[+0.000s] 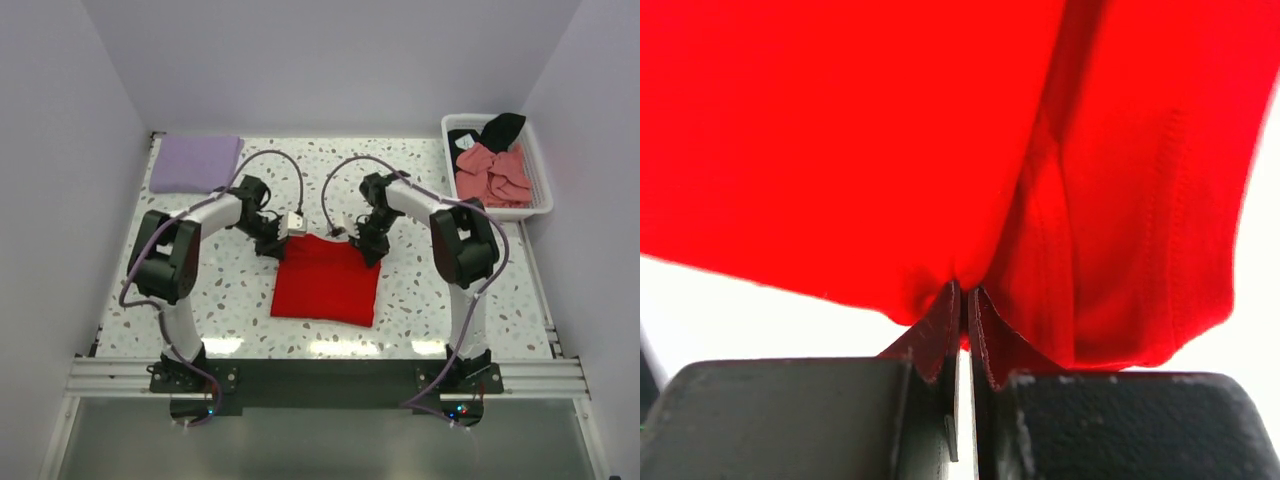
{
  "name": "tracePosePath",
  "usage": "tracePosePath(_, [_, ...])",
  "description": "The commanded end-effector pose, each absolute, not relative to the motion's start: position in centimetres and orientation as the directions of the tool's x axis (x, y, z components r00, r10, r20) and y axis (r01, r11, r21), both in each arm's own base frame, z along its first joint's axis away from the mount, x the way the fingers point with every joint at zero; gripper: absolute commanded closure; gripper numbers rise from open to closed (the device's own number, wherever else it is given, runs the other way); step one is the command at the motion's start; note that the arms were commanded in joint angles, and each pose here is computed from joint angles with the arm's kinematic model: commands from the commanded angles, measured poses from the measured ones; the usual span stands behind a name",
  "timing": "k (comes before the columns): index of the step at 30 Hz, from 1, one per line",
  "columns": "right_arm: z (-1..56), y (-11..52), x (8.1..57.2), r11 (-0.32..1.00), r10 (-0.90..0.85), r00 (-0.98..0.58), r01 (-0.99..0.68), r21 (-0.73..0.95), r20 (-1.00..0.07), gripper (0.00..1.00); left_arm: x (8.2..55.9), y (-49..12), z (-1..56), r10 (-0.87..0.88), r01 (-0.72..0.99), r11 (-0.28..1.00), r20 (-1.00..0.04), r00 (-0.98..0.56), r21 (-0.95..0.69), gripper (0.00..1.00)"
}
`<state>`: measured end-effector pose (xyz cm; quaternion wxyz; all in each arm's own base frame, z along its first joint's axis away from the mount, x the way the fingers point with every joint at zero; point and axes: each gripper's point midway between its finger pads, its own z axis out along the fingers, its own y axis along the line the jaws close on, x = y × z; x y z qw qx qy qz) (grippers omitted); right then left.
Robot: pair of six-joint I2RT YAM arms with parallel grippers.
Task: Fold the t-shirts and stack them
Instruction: Fold the tshirt
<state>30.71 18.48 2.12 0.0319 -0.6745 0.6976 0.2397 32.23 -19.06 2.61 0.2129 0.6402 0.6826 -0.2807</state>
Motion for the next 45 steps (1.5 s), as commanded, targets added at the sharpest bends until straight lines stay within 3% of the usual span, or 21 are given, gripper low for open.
tracePosePath(1, [4.8, 19.7, 26.8, -0.026, -0.909, -0.106, -0.95, 0.31, -0.402, 1.0, 28.2, -18.6, 4.9, 0.727, 0.989, 0.006, -0.679, -0.105, -0.146, 1.0])
tracePosePath(2, [5.2, 19.9, 25.5, -0.024, -0.9, -0.128, -0.94, 0.341, -0.416, 0.96, 27.6, -18.4, 5.6, 0.72, 0.991, 0.004, -0.687, -0.097, -0.136, 0.99])
tracePosePath(3, [6.5, 20.0, 24.8, -0.018, -0.892, -0.142, -0.937, 0.348, -0.428, 0.85, 27.4, -18.6, 6.1, 0.71, 0.991, 0.0, -0.698, -0.092, -0.131, 0.95])
tracePosePath(4, [7.2, 20.2, 24.3, 0.015, -0.885, -0.188, -0.926, 0.376, -0.426, 0.72, 27.3, -18.6, 6.6, 0.705, 0.993, -0.003, -0.704, -0.083, -0.119, 0.83])
tracePosePath(5, [8.0, 20.6, 24.4, 0.037, -0.872, -0.216, -0.924, 0.381, -0.439, 0.58, 27.5, -18.8, 7.8, 0.693, 0.996, -0.006, -0.719, -0.059, -0.088, 0.77])
tracePosePath(8, [10.7, 20.8, 26.1, 0.118, -0.822, -0.301, -0.921, 0.372, -0.484, 0.51, 28.6, -20.2, 10.5, 0.642, 1.0, -0.005, -0.767, -0.007, -0.014, 0.62])
tracePosePath(11, [12.8, 21.6, 29.0, 0.2, -0.736, -0.399, -0.9, 0.388, -0.547, 0.52, 28.9, -22.4, 11.8, 0.613, 0.997, -0.056, -0.787, 0.074, 0.049, 0.59])
tracePosePath(13, [12.3, 22.4, 30.0, 0.264, -0.702, -0.488, -0.854, 0.448, -0.518, 0.57, 28.8, -24.1, 11.7, 0.6, 0.994, -0.09, -0.793, 0.108, 0.068, 0.57])
tracePosePath(15, [12.3, 23.7, 31.7, 0.298, -0.655, -0.536, -0.831, 0.469, -0.533, 0.68, 28.7, -25.3, 10.9, 0.596, 0.992, -0.117, -0.795, 0.114, 0.054, 0.56])
tracePosePath(19, [11.1, 26.2, 33.6, 0.413, -0.518, -0.717, -0.687, 0.598, -0.466, 0.85, 28.7, -28.1, 9.7, 0.583, 0.989, -0.139, -0.804, 0.114, 0.04, 0.54])
tracePosePath(26, [8.9, 27.6, 34.2, 0.453, -0.431, -0.822, -0.554, 0.699, -0.372, 0.9, 28.1, -30.2, 6.6, 0.608, 0.986, -0.162, -0.79, 0.08, -0.025, 0.46])
tracePosePath(36, [7.1, 27.6, 34.3, 0.461, -0.424, -0.835, -0.532, 0.71, -0.35, 0.9, 27.1, -30.3, 4.9, 0.628, 0.981, -0.173, -0.777, 0.042, -0.086, 0.54])
tracePosePath(45, [6.7, 28.5, 34.0, 0.436, -0.427, -0.837, -0.522, 0.733, -0.342, 0.91, 26.1, -30.3, 6.1, 0.607, 0.981, -0.189, -0.791, 0.075, -0.052, 0.94])
